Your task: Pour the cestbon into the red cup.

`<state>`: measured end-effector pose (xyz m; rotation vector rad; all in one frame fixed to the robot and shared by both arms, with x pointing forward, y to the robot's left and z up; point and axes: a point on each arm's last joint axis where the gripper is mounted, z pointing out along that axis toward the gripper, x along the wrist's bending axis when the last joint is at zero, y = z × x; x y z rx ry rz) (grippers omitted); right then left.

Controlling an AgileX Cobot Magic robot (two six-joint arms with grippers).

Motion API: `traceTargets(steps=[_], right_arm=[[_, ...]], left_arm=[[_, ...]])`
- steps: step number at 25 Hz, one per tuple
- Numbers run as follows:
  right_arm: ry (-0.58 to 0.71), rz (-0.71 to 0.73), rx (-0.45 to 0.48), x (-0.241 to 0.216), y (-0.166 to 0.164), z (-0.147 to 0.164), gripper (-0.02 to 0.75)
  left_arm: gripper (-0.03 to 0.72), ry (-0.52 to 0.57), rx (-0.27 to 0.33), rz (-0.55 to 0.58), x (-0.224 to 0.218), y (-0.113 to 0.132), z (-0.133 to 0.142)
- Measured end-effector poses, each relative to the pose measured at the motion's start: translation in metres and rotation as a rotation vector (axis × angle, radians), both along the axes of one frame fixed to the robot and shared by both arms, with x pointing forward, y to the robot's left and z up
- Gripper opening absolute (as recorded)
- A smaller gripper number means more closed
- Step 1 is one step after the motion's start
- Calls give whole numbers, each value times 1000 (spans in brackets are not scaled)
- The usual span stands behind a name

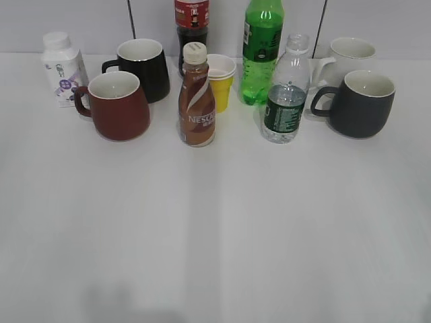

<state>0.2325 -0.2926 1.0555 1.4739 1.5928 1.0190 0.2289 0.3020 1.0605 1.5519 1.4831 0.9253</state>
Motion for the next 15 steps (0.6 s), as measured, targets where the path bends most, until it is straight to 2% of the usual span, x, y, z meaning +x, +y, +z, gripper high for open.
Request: traceTargets(steps=[15], right_arm=[[0,0,0,0,0,0,591]], left_arm=[[309,0,0,0,0,0,0]])
